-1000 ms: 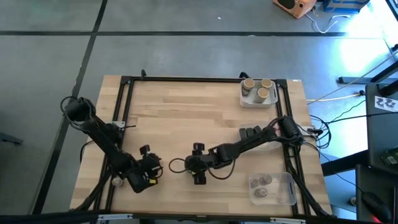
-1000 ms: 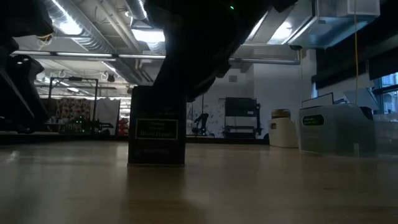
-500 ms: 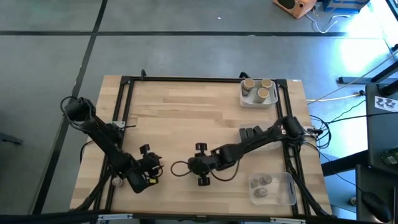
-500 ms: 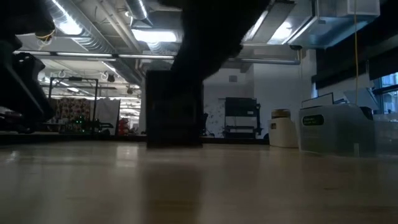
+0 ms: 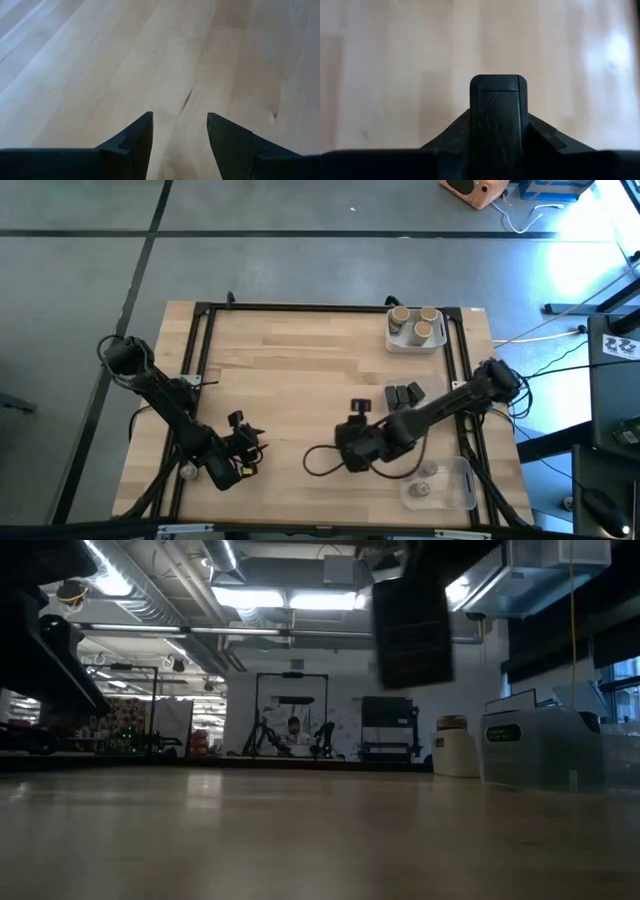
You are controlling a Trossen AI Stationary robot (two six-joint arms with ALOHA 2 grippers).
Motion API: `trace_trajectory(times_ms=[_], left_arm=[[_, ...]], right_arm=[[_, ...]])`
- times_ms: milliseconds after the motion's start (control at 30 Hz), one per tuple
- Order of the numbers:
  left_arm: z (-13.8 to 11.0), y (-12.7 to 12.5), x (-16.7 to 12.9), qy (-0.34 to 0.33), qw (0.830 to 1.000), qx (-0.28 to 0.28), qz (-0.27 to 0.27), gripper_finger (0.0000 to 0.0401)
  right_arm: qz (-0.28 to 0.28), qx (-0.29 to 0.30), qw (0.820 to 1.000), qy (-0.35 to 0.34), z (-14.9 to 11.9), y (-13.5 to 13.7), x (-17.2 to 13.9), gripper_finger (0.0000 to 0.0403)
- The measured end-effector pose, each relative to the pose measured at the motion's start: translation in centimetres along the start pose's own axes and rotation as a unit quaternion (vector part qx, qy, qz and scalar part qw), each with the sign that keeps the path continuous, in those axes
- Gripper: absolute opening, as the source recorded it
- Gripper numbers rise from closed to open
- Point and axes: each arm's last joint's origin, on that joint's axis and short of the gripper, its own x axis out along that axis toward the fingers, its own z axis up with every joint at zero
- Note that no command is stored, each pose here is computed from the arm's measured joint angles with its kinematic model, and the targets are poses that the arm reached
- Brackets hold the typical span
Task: Sort spices by type
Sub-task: Put the black seasoning container into the top transparent bin
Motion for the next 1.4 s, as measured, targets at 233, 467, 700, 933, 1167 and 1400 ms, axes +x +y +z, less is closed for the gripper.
trace_trajectory(times_ms=[233, 467, 700, 933, 1167, 1400], left_arm=[[0.0, 0.0, 0.0, 0.000, 1.000, 0.001, 0.000, 0.0170], [0.1, 0.1, 0.1, 0.000, 1.000, -0.001, 0.003, 0.0170], [0.1, 0.1, 0.1, -0.001, 1.000, 0.000, 0.004, 0.0170], [0.3, 0.3, 0.4, 0.000, 1.000, -0.001, 0.009, 0.0170], [0.8, 0.7, 1.1, 0.001, 1.000, -0.001, 0.024, 0.0170], [1.1, 1.0, 1.4, 0.002, 0.999, -0.009, 0.031, 0.0170]], right_arm=[[-0.030, 0.041, 0.999, 0.014, -2.6, -1.6, -3.3, 0.0124], [-0.026, 0.114, 0.993, 0.021, -7.5, -4.5, -5.1, 0.0124], [-0.010, 0.191, 0.982, 0.011, -12.4, -6.7, -6.8, 0.0124], [0.003, 0.221, 0.975, 0.009, -15.9, -6.6, -7.0, 0.0124], [-0.025, 0.218, 0.975, 0.032, -18.3, -6.1, -4.7, 0.0127], [-0.030, 0.221, 0.975, 0.013, -19.5, -5.6, -2.7, 0.0127]])
